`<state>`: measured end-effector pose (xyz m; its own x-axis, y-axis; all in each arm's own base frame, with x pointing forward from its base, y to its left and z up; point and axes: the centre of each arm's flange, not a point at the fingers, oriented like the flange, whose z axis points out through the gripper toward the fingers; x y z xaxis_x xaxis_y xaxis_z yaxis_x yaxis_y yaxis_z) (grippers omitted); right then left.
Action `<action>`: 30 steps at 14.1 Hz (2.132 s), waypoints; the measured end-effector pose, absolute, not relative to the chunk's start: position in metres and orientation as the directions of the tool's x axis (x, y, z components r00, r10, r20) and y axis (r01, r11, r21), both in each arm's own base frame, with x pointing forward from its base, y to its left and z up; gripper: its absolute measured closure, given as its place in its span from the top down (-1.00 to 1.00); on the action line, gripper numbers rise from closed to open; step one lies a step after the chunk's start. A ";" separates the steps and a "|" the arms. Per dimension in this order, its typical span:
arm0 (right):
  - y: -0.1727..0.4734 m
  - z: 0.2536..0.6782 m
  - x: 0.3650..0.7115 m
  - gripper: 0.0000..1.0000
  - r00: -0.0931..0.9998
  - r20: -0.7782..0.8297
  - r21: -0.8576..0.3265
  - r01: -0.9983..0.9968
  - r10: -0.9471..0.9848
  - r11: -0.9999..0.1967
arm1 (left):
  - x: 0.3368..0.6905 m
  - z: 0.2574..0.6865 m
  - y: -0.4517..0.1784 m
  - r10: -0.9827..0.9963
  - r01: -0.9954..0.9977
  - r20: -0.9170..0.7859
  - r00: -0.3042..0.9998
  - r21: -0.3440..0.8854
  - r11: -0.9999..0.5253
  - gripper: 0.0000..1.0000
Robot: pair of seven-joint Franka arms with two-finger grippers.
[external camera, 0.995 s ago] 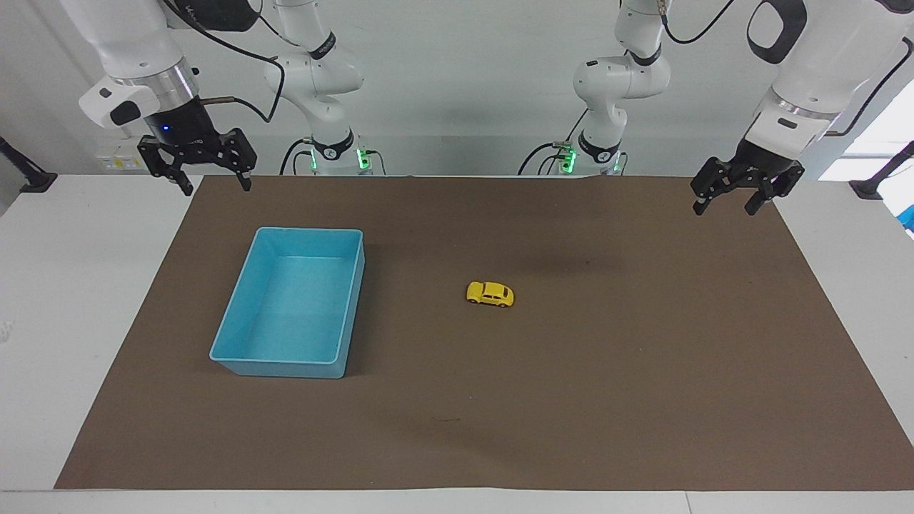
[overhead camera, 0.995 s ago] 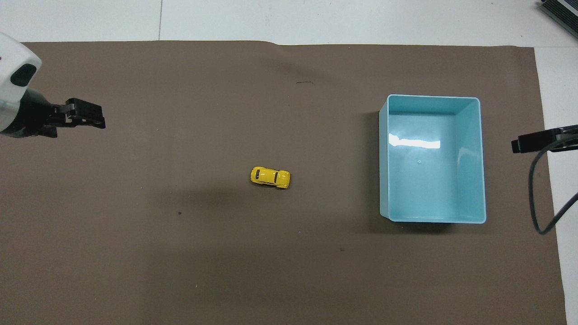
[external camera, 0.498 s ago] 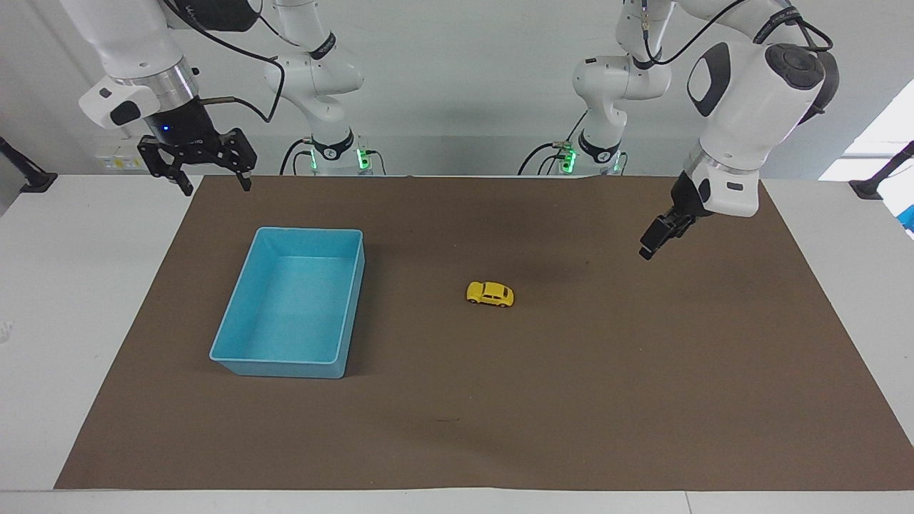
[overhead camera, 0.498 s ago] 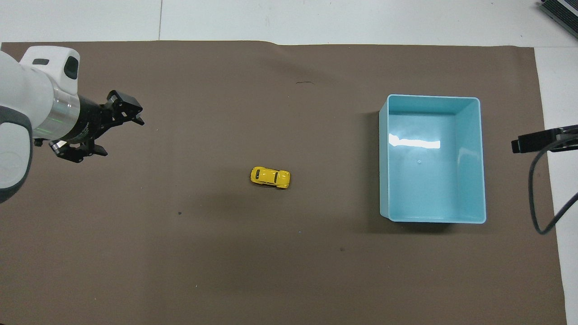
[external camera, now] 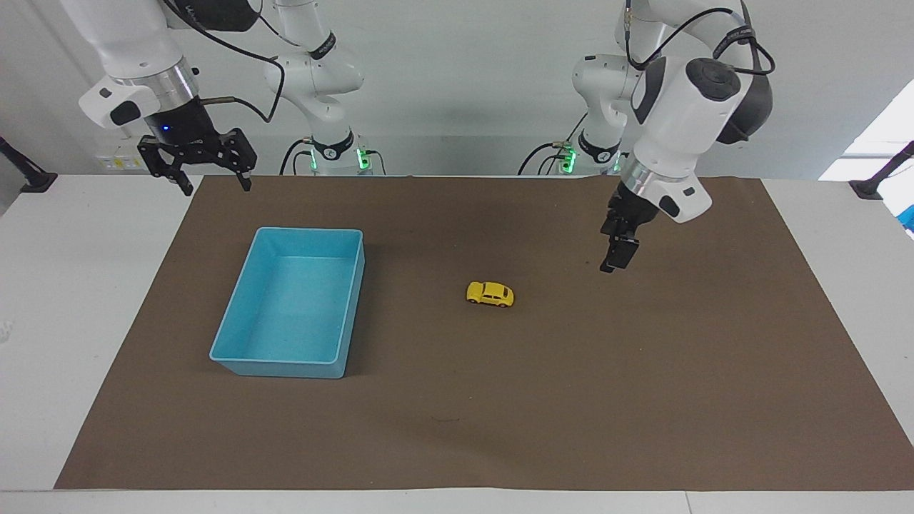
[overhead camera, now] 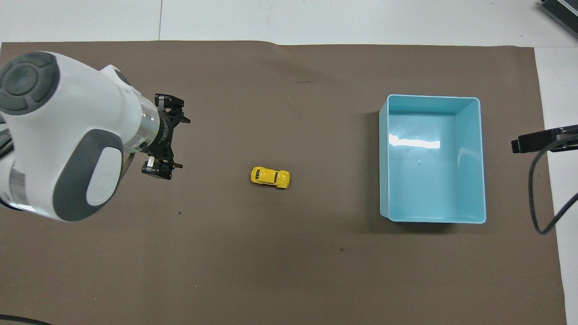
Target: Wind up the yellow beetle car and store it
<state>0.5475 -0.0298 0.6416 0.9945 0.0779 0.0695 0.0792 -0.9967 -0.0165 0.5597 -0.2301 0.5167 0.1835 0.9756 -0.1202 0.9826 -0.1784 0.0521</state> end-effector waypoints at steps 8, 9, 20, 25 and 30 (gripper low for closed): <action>-0.030 0.642 0.547 1.00 0.995 0.069 -0.017 0.079 0.078 -0.997 | 0.536 0.422 -0.351 0.995 0.999 -0.091 0.033 -0.003 -0.033 1.00; -0.030 0.642 0.547 1.00 0.995 0.070 -0.017 0.079 0.078 -0.997 | 0.536 0.414 -0.359 0.995 0.999 -0.096 0.032 0.004 -0.032 1.00; -0.030 0.642 0.547 1.00 0.995 0.070 -0.017 0.079 0.078 -0.997 | 0.515 0.320 -0.409 0.989 0.989 -0.025 0.143 -0.035 -0.144 1.00; -0.030 0.642 0.547 1.00 0.995 0.069 -0.017 0.079 0.078 -0.997 | 0.518 0.312 -0.400 0.991 0.990 -0.021 0.135 -0.025 -0.135 0.98; -0.030 0.642 0.547 1.00 0.995 0.069 -0.017 0.079 0.078 -0.997 | 0.519 0.312 -0.399 0.991 0.991 -0.023 0.133 -0.021 -0.133 0.30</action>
<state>0.5475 -0.0298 0.6416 0.9945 0.0779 0.0695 0.0792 -0.9967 -0.0165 0.5191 -0.3987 0.3120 0.1325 0.9909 -0.0228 0.9909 -0.1330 -0.0212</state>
